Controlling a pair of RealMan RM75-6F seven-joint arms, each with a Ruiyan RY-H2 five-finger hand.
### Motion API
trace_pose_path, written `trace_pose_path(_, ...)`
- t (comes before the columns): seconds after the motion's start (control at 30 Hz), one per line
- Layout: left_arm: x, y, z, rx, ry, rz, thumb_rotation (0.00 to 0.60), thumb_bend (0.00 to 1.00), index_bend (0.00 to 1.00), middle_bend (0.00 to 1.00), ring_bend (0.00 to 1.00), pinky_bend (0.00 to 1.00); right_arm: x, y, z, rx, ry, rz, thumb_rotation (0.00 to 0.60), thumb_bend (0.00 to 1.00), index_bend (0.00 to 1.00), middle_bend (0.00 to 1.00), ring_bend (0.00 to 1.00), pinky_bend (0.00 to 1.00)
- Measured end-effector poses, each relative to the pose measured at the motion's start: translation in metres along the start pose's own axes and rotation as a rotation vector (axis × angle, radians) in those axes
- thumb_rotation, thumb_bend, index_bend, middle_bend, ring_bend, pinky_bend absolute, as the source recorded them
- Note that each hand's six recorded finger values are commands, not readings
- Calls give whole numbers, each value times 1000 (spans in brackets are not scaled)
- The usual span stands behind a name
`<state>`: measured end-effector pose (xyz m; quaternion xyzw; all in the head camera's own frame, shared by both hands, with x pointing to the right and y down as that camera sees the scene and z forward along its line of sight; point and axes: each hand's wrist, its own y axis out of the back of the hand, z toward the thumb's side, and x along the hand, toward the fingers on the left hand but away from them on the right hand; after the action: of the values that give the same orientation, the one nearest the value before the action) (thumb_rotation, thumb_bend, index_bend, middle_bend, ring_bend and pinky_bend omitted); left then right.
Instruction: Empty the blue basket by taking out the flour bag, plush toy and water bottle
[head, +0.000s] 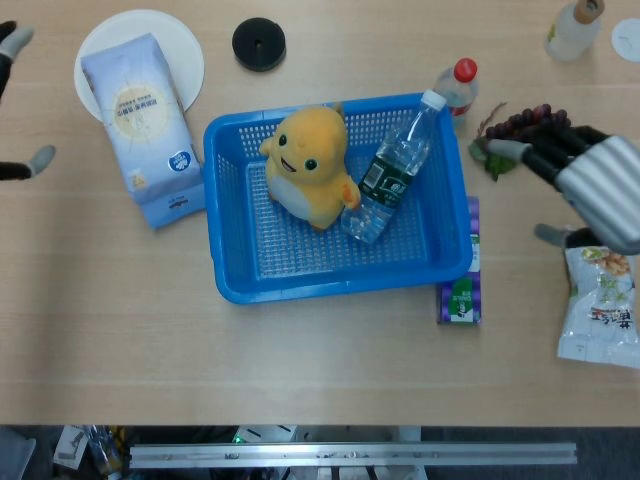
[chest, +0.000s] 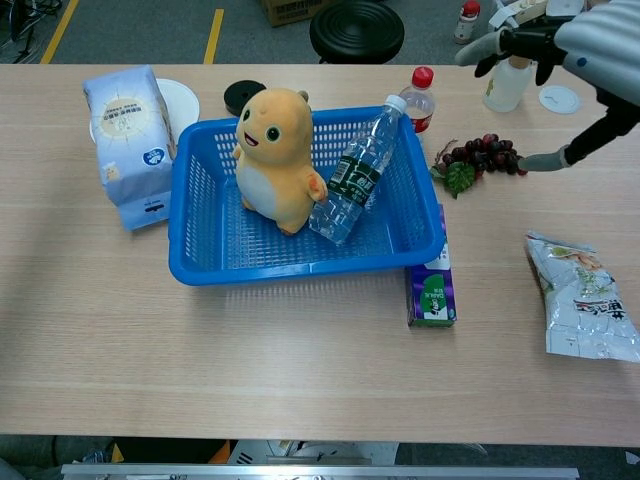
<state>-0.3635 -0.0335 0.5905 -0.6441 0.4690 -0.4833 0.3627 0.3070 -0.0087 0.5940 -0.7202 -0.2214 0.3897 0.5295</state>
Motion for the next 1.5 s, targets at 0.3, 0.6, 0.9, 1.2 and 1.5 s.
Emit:
trace_pose_path(0.3,-45,7,-31,63,68,63,600,202,0,44,0,260,-56,-4,30,-32,50,33,600,0,56,164,109,337)
trace_pose_path(0.6,-83,12,-53,91,126,77,600,202,0,44,0,258,-111,-17,62,9,73,67,600,0,0,100,51,287)
trace_pose_path(0.9,-104,16,-59,84,145,77,600,203,0,44,0,257,-170,-39,105,42,76,109,600,0,0,108,51,286)
trace_pose_path(1.2,-113,16,-57,79,134,74,600,203,0,44,0,257,-207,-61,132,118,34,125,600,151,372,357,322,636)
trace_pose_path(1.5,-112,16,-53,73,117,71,600,202,0,44,0,257,-209,-51,134,97,42,16,600,294,590,499,508,836)
